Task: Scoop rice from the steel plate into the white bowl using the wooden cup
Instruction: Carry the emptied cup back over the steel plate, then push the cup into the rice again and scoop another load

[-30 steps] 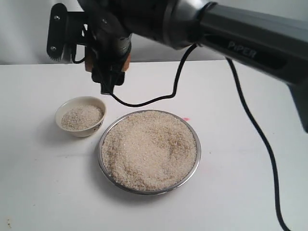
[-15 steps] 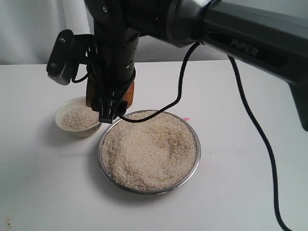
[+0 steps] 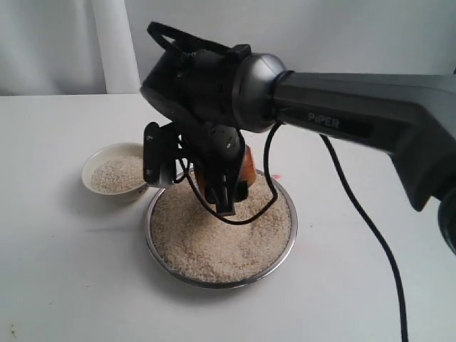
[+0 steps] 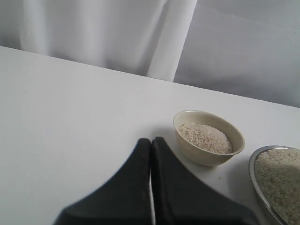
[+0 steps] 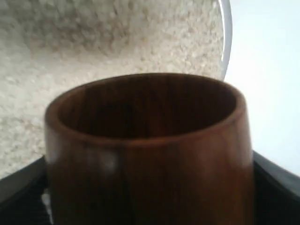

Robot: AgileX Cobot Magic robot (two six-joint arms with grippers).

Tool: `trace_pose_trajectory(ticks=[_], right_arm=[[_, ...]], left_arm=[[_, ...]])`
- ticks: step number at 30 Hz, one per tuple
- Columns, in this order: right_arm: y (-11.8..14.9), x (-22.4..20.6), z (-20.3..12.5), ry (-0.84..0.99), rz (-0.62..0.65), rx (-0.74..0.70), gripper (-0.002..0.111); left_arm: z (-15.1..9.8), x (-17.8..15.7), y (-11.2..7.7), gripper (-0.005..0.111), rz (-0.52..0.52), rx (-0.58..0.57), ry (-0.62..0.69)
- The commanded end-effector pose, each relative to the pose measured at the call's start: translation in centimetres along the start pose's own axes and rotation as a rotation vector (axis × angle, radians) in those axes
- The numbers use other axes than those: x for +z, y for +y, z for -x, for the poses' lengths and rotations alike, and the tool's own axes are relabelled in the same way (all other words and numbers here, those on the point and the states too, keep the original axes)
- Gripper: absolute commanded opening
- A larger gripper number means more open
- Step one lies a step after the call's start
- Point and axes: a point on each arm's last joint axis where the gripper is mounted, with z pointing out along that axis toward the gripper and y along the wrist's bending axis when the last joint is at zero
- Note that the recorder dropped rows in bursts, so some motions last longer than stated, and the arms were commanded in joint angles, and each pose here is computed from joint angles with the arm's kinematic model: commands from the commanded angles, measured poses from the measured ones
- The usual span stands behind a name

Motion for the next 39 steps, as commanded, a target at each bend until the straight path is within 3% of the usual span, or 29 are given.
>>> trace_pose_trajectory(ticks=[1,8,23,39], right_arm=[[-0.2,0.6,-1.0,0.096,-0.078,-0.079,0.0],[0.1,3.9,-0.3,0.206,-0.109,-0.187,0.0],[1.4,7.5,0.7,0.259,-0.054,-0.238,0.0],[2.8,8.3,1.7,0.156,0.063,-0.169,0.0]], left_arm=[[0.1,0.0,-0.1,0.0,-0.011,-0.005,-0.012],[0.1,0.0,-0.1,0.0,-0.011,-0.005,-0.012],[0.1,0.0,-0.1,0.0,-0.011,-0.005,-0.012],[0.1,0.0,-0.1,0.0,-0.011,-0.005,-0.012]])
